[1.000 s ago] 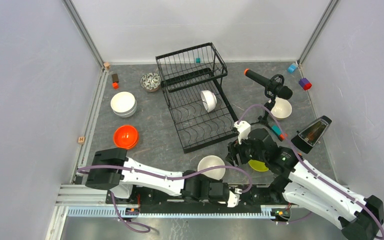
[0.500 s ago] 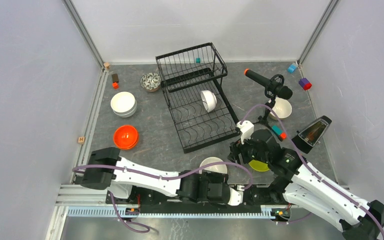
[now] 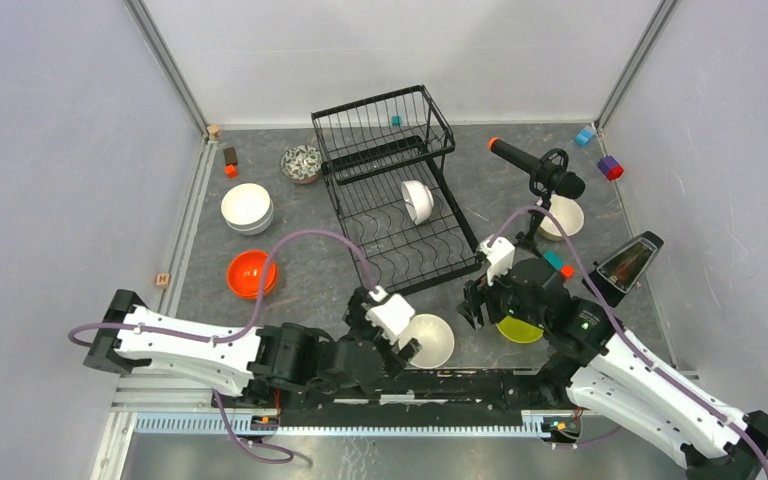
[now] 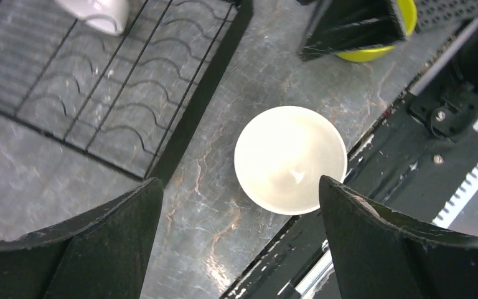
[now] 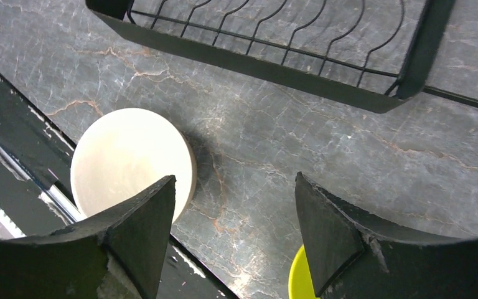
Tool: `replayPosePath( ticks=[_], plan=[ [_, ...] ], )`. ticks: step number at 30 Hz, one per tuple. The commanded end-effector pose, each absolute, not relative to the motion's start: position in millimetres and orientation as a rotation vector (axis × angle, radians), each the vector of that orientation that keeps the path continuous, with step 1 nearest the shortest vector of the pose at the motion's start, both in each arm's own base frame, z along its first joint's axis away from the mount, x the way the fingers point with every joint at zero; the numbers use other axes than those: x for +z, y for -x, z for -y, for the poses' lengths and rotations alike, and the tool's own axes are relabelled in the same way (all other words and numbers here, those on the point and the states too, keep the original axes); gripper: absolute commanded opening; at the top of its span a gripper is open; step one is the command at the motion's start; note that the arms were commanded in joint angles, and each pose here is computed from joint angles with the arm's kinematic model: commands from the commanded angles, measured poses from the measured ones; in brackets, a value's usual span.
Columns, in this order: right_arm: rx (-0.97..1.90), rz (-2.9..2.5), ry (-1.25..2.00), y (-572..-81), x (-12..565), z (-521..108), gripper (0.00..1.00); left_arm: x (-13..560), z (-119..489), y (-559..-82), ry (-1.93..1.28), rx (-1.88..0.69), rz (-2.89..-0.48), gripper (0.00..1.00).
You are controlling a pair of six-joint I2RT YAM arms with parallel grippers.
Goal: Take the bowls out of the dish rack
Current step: Place the bowl at the center of the board, then pick up the bowl from the center of the board.
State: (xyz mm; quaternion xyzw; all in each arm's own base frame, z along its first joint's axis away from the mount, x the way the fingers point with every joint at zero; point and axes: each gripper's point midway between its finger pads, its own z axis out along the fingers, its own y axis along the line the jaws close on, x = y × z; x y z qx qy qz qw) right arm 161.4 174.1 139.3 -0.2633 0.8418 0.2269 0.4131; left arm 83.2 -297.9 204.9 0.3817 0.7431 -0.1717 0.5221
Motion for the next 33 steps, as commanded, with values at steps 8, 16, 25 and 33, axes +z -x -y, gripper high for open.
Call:
replayPosePath(
  ticks=[8, 16, 25, 33],
  plan=[
    [0.643, -2.246, 0.759, -154, 100, -206, 0.71, 181, 267, -107, -0.089, -0.729, -1.869, 1.0],
    [0.643, -2.324, 0.788, -144, 70, -224, 0.66, 162, 239, -118, 0.129, -0.707, -1.895, 1.0],
    [0.615, -2.371, 0.803, -142, 53, -224, 0.44, 159, 254, -111, 0.061, -0.632, -1.954, 1.0],
    [0.603, -2.387, 0.792, -142, 47, -224, 0.25, 134, 272, -103, -0.024, -0.525, -2.062, 0.98]
  ],
)
